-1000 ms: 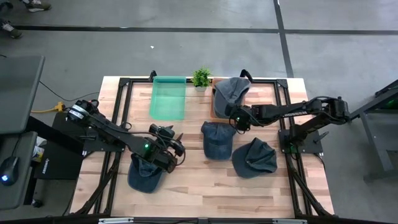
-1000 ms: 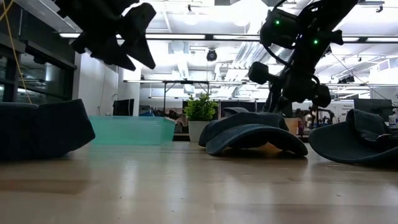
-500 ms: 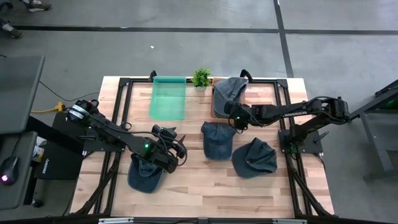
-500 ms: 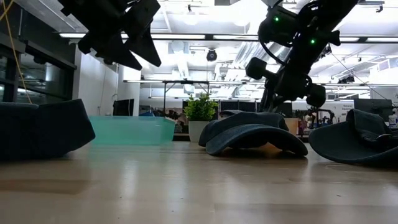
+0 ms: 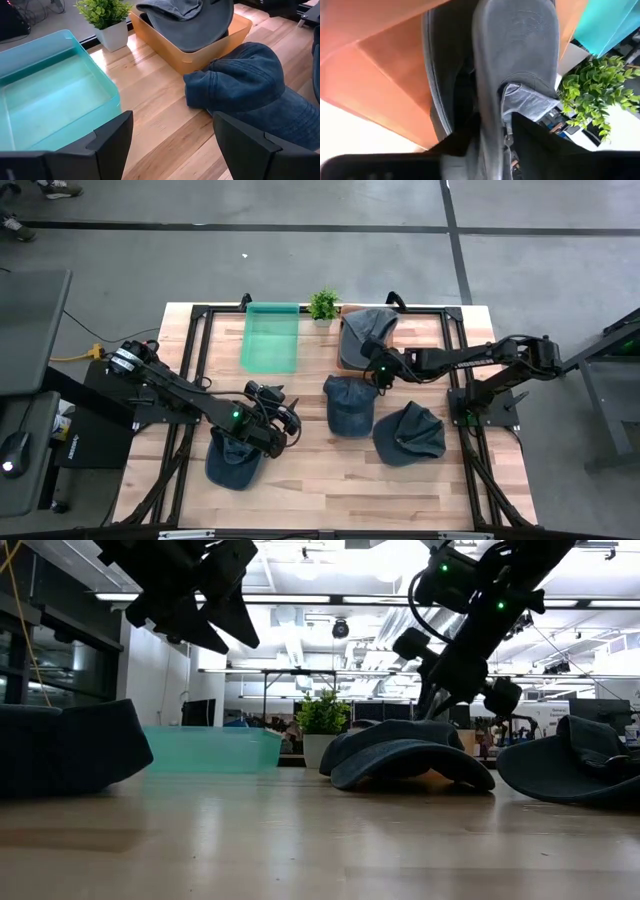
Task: Pick & Place hat
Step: Put the light gray cap into the orange bin
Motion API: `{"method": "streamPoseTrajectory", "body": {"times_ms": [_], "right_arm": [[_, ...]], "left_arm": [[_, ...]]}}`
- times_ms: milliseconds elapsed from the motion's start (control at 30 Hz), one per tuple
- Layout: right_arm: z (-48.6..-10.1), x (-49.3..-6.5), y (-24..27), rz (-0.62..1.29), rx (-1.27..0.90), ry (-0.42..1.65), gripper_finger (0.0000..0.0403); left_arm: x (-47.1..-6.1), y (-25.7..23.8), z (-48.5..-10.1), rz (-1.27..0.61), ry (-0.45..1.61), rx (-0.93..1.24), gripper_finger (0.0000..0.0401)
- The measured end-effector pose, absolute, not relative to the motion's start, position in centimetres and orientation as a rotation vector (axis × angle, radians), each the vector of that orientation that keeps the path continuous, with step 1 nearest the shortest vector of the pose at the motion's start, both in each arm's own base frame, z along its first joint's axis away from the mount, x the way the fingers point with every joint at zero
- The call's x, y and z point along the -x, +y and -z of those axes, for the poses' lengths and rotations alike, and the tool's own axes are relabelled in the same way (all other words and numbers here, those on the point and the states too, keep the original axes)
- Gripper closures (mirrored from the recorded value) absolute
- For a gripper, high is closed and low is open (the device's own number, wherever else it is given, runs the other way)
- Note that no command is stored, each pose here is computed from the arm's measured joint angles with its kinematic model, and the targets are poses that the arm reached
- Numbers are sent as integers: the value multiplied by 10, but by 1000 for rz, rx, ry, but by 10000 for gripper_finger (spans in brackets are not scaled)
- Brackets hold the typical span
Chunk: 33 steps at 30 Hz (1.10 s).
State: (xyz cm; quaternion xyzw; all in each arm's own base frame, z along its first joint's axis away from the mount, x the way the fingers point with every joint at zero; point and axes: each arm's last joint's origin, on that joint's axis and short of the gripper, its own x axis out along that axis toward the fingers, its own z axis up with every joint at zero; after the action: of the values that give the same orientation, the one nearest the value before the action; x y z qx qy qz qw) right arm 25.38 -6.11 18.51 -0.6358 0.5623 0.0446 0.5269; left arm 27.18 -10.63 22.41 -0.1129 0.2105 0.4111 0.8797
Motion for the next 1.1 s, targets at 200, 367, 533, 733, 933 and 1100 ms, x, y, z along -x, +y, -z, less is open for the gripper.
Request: {"method": "streamPoseTrajectory", "body": {"times_ms": [200,367,533,733,933,1100], "right_arm": [[-188,-255,-60,18,1491,1359,211],[-192,-261,-50,101,1530,1328,162],[-195,-264,-35,154,1569,1299,151],[-196,-265,-20,172,1614,1284,150],[-197,-265,-16,215,1637,1302,150],[-199,-262,-29,336,1624,1398,150]], "left_arm": [[-271,-106,-224,-857,450,229,131],[-271,-106,-223,-856,457,216,131],[-271,-106,-223,-852,463,202,131],[-272,-106,-224,-850,455,211,131],[-272,-107,-224,-847,449,221,131],[-274,-108,-225,-837,435,247,131]]}}
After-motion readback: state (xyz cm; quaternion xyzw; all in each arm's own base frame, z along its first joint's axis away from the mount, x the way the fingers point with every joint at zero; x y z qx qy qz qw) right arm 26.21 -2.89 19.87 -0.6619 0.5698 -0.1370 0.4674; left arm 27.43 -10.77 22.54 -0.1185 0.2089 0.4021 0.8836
